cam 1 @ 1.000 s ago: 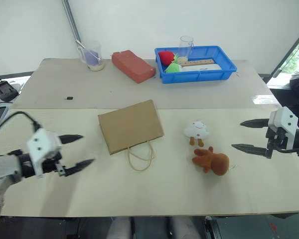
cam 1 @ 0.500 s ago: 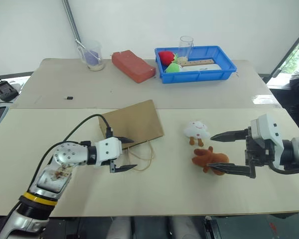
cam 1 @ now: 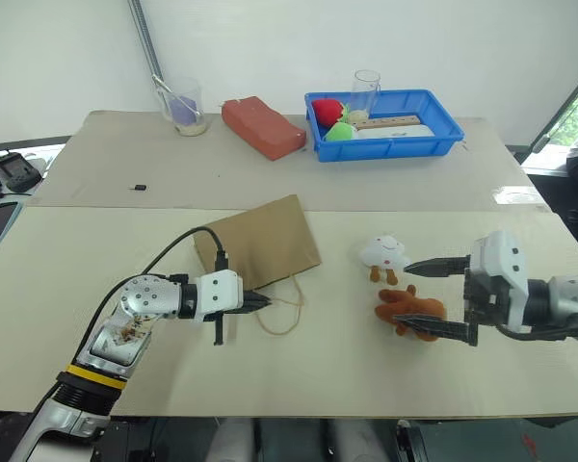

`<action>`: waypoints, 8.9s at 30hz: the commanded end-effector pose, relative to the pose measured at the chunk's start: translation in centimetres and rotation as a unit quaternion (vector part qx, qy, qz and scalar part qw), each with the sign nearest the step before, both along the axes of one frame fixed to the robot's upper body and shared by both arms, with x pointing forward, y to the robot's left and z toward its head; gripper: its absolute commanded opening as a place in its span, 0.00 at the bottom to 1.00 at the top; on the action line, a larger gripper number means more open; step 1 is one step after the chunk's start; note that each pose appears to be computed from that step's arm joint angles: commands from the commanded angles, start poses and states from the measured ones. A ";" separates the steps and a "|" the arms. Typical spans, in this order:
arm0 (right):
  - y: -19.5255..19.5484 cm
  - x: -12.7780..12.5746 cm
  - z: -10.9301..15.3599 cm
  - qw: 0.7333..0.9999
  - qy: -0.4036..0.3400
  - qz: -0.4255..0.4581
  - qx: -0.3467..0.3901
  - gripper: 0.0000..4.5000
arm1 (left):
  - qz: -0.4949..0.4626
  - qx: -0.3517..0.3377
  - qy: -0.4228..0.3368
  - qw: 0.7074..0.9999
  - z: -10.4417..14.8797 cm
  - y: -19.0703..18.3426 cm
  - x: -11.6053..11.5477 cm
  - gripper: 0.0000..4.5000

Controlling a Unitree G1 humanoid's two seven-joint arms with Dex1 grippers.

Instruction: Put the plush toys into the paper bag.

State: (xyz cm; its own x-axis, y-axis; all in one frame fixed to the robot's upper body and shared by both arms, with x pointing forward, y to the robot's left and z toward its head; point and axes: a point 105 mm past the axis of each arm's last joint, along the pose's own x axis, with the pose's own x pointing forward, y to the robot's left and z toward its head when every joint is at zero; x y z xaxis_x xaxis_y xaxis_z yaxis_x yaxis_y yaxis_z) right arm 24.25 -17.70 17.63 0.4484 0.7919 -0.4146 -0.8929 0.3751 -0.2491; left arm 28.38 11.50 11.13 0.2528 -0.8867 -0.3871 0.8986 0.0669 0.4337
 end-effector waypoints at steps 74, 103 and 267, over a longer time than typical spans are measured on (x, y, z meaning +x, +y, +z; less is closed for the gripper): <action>16.6 12.0 -11.2 0.983 -0.028 -0.155 0.095 0.01 | 0.082 -0.291 -0.083 0.950 22.9 -2.5 3.0 0.00; 3.7 7.0 -1.6 0.982 -0.151 -0.050 -0.101 0.99 | 0.038 -0.246 0.114 0.962 12.9 -3.9 0.6 0.00; 2.7 2.9 -5.4 0.997 -0.034 -0.041 -0.056 1.00 | 0.047 -0.286 0.159 0.944 15.0 -3.7 1.8 0.00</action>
State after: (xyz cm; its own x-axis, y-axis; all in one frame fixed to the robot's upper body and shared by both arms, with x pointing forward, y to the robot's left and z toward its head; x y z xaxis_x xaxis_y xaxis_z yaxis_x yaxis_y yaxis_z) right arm 26.82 -15.14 11.94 0.5112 0.7092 -0.4856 -0.8591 0.4048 -0.3132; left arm 30.47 7.74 24.36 0.3020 -0.9526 0.0362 0.9525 0.2999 -0.0537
